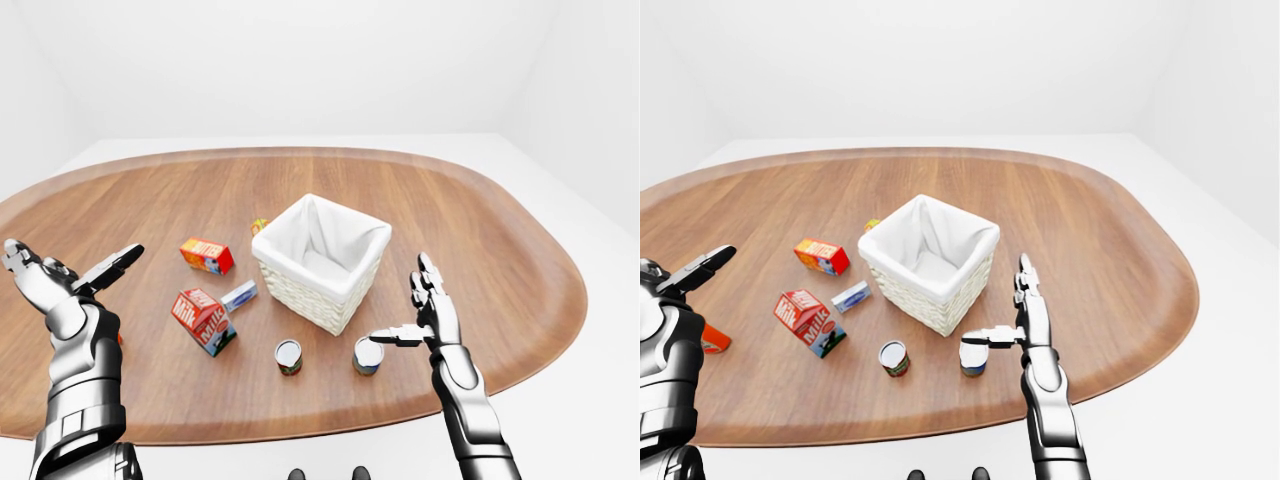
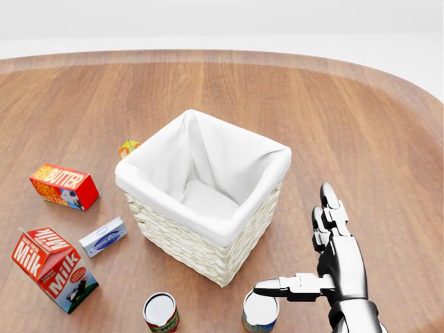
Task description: Pick up the alphabet soup, and put it in the basket.
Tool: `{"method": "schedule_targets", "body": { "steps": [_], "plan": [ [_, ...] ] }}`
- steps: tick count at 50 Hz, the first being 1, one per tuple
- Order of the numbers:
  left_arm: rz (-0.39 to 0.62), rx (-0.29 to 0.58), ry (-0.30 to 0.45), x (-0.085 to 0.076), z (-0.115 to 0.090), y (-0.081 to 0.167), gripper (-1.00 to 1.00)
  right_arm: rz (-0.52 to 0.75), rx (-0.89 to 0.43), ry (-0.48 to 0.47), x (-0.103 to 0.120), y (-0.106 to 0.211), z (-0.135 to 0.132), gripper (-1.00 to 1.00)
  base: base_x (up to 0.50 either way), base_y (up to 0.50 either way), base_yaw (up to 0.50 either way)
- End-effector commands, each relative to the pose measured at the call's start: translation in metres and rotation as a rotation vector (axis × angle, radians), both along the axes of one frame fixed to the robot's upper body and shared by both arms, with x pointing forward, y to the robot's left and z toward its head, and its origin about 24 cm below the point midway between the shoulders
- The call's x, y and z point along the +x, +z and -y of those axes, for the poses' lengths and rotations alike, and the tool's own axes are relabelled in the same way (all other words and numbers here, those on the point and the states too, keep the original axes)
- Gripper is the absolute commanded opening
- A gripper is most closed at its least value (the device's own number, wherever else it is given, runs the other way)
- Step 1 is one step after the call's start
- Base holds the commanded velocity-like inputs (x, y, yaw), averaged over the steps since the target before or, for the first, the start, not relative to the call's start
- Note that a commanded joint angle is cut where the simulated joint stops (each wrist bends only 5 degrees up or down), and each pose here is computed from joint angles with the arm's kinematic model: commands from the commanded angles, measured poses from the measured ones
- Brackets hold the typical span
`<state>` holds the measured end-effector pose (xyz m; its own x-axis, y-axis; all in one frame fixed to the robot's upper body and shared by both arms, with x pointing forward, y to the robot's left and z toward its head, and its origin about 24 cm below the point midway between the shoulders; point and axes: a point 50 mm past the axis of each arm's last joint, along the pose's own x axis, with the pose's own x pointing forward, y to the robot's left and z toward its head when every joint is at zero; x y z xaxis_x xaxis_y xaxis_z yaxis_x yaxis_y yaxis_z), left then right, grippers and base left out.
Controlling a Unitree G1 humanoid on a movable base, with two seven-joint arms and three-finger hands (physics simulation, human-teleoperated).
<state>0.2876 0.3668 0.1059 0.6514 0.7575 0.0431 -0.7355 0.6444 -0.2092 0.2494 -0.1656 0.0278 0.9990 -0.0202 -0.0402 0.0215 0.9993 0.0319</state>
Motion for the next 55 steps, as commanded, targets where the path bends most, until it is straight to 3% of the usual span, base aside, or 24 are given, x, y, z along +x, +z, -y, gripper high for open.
{"method": "schedule_targets", "body": {
  "steps": [1,55],
  "plan": [
    [0.0,0.001,0.002,-0.0001,-0.0004,0.0004,1.0,-0.003,-0.003,-0.016,-0.001,-0.0003,0.0017,1.0,0.11,0.0,0.0],
    [0.001,0.001,0.005,-0.0001,-0.0009,0.001,1.0,0.012,0.023,-0.053,-0.0091,0.0017,0.0117,1.0,0.1,0.0,0.0]
  ]
}}
